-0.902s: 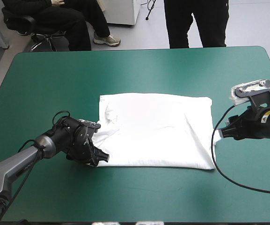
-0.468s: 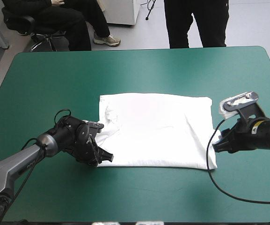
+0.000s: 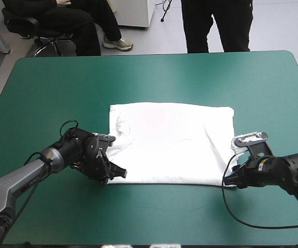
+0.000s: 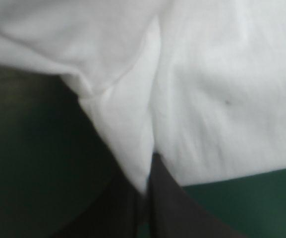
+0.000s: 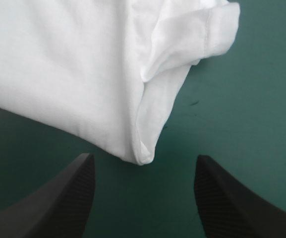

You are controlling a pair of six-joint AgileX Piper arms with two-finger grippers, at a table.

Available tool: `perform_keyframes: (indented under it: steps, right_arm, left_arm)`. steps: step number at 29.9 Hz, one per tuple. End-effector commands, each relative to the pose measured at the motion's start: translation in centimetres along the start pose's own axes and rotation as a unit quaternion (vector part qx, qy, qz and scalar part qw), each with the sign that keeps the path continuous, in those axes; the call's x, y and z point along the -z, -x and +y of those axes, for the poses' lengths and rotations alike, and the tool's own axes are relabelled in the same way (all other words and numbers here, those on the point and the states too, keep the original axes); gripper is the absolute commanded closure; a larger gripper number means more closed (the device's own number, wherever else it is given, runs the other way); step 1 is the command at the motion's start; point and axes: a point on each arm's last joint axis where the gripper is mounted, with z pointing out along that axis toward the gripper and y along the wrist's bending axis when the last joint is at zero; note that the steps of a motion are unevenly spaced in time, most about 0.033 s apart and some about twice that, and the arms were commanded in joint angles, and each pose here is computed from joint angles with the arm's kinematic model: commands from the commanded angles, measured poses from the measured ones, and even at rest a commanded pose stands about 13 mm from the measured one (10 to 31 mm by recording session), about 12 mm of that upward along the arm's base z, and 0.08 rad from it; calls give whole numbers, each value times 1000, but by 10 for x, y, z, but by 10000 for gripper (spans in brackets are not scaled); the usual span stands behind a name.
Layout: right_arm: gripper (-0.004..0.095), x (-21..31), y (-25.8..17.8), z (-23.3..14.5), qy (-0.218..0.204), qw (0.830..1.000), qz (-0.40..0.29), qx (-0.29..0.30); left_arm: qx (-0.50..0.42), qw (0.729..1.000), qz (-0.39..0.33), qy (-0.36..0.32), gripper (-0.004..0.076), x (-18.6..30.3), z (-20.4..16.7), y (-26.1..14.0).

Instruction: Fold the cloth

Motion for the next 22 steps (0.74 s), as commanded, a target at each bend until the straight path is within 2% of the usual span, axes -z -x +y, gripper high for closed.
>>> perform_keyframes:
  steps: [1, 17, 19, 22]
  right_arm:
    - [337, -3, 2, 0, 1, 999, -37, -16]
    - [337, -65, 9, -1, 2, 997, 66, -38]
    - [359, -69, 9, -1, 6, 996, 73, -43]
    - [454, -76, 9, 0, 12, 995, 87, -42]
  left_arm:
    - [-11, 1000, -23, 12, 741, -3, 2, 5]
    - [-10, 1000, -19, 13, 741, -3, 2, 5]
    - [-10, 1000, -19, 13, 741, -3, 2, 5]
    - [-7, 1000, -19, 13, 741, -3, 2, 5]
